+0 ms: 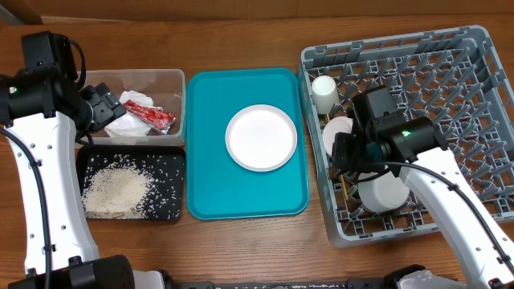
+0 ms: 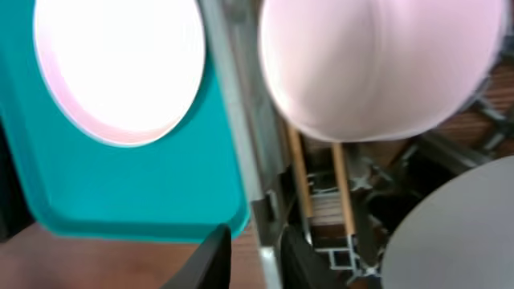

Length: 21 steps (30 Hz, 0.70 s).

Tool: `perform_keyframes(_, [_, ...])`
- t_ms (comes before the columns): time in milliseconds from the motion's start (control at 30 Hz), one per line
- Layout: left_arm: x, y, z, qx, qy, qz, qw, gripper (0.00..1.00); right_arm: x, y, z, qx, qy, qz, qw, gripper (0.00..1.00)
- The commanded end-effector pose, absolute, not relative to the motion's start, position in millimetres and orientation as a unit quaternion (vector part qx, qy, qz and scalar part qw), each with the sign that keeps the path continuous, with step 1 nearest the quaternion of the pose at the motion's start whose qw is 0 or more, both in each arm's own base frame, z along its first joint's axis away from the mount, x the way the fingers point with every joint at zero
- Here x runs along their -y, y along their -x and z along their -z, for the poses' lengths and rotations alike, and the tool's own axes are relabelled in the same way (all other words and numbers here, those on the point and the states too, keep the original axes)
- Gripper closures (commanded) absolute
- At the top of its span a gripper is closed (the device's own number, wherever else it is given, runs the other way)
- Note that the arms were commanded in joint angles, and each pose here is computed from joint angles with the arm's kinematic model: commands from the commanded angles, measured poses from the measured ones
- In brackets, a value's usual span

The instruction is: Sort waste into correct bins and load items into the dishwasher

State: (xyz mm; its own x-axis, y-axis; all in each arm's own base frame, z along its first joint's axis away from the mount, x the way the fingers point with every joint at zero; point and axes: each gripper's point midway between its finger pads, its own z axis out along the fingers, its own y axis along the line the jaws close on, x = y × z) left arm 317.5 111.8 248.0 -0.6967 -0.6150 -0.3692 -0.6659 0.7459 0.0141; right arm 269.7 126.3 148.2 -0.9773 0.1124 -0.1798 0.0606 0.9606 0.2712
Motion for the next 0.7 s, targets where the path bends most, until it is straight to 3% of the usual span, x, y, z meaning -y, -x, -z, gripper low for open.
perform_keyframes(0, [-114.4,-319.0,-251.4,-0.916,0.352,-0.076,0.179,0.00,-134.8,-260.8,-151.4,-0.986,-0.016,-0.142,0.085,0.76])
perform_keyframes(433, [-114.4,-319.0,-251.4,-0.916,0.352,-0.076,0.179,0.00,-132.3,-211.4,-96.5,-0.995,0.019,-0.095,0.006,0.71])
perform_keyframes(667, [-114.4,-319.0,-251.4,-0.916,0.352,-0.076,0.179,0.00,-155.8,-204.7,-93.8,-0.986,0.022,-0.165,-0.013,0.73])
